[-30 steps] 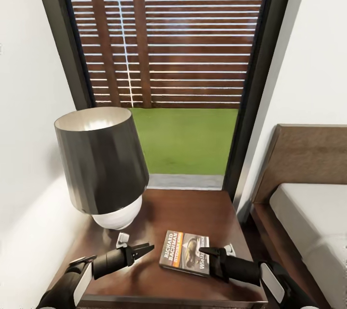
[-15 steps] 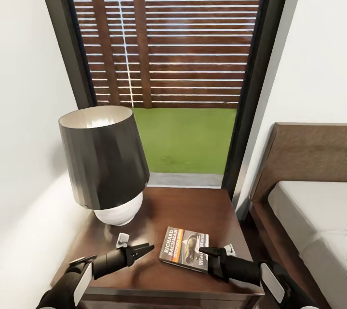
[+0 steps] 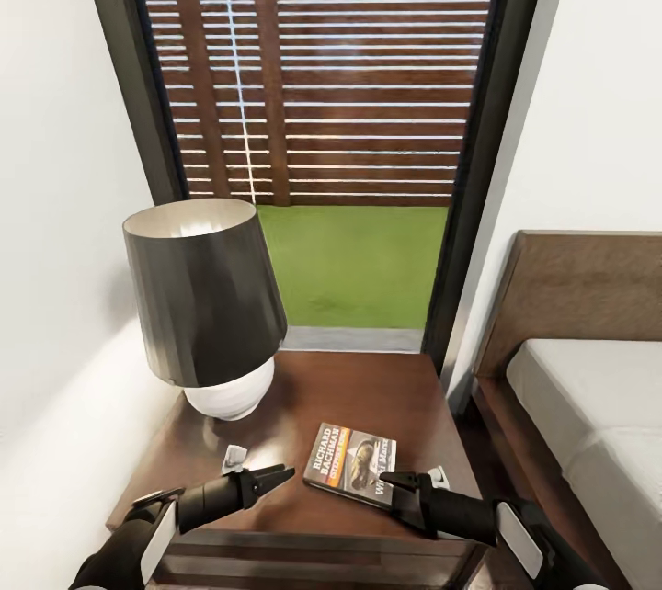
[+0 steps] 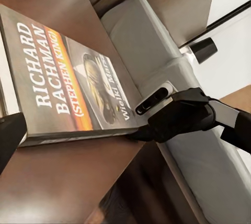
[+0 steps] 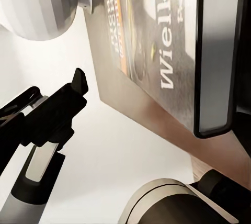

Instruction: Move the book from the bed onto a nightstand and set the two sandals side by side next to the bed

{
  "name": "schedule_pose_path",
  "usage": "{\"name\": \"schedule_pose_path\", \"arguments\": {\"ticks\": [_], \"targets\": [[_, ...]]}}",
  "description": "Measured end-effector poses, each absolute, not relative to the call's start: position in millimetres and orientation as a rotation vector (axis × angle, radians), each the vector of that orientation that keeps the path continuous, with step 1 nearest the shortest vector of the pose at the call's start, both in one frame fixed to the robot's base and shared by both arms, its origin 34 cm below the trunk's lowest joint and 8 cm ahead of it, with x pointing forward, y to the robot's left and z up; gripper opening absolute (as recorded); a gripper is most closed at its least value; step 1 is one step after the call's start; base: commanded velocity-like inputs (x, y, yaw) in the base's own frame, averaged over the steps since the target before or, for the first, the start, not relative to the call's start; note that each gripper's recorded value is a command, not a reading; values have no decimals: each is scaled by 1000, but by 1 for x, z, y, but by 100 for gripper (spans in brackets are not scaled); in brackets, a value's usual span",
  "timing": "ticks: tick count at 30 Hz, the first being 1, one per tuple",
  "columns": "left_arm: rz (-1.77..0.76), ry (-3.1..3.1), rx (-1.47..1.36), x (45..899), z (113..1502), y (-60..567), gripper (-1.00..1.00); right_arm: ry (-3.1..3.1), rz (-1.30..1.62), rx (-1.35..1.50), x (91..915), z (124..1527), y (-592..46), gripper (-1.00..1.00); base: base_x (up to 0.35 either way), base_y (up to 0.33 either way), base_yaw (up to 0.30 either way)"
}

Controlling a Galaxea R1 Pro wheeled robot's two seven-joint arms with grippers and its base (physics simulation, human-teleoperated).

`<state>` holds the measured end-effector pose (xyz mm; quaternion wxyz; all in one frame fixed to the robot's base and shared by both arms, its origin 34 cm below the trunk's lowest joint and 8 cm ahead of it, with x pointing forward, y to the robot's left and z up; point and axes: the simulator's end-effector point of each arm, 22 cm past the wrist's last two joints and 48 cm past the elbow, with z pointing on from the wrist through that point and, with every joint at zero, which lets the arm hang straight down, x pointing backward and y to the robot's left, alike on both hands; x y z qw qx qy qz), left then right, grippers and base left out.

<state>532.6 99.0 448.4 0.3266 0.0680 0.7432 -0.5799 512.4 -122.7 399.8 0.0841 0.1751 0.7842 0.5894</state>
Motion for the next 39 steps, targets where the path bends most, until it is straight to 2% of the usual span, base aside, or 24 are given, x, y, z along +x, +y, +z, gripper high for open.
{"name": "schedule_pose_path", "arguments": {"ticks": [39], "targets": [[-1498, 1901, 217, 536, 476, 99, 100, 2309, 1741, 459, 517, 424, -123, 100, 0, 0, 0]]}}
